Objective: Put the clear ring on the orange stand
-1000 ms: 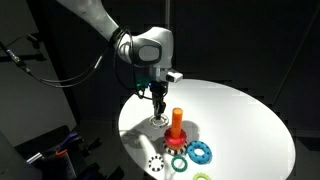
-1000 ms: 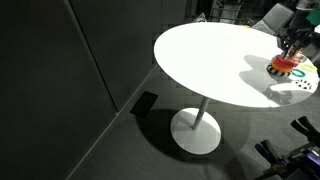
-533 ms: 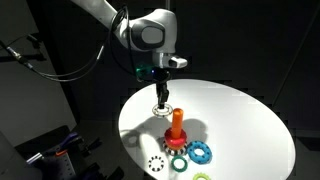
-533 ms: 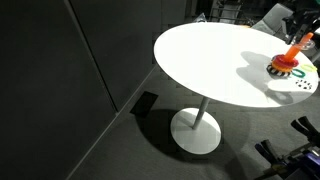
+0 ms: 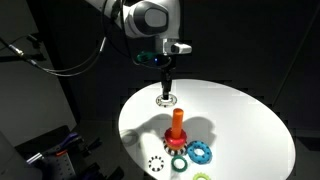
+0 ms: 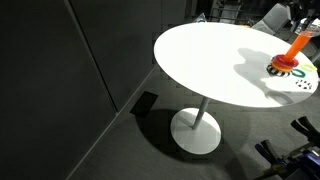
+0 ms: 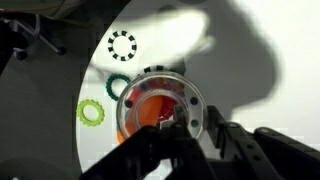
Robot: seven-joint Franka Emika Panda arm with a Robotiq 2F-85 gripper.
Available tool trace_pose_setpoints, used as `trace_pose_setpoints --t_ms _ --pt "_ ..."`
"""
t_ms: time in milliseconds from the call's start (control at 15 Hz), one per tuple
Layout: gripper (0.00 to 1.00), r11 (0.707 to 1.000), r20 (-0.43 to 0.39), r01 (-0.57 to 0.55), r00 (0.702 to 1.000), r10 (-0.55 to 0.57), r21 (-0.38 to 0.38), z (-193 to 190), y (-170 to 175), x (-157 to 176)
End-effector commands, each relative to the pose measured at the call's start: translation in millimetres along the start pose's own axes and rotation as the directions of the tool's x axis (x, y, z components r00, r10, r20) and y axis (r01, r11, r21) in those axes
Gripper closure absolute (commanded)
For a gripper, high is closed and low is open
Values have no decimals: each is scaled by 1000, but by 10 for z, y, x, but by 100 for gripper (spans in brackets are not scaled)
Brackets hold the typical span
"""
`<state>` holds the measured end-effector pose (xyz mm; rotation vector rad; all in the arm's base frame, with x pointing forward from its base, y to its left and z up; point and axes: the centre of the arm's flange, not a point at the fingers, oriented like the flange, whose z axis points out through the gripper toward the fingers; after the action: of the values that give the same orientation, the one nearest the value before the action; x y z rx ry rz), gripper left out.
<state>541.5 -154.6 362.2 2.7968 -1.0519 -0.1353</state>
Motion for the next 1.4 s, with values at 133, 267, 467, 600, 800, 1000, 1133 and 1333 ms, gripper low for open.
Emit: trace_pose_setpoints --t_ms 133,267,467,600,800,1000,1133,1333 --pt "91 997 3 -71 997 71 -28 -208 63 132" --pt "92 996 9 -85 996 86 -32 -224 92 183" --pt "92 994 16 -105 994 105 -34 -209 160 266" --pt "92 992 21 -117 993 118 -38 -168 206 333" --pt "92 990 29 -137 990 138 -41 -100 266 452" --pt "92 987 33 -152 988 154 -46 -28 295 562" --pt "92 987 38 -156 987 158 -45 20 300 639" --pt "92 987 49 -155 986 157 -43 88 296 709"
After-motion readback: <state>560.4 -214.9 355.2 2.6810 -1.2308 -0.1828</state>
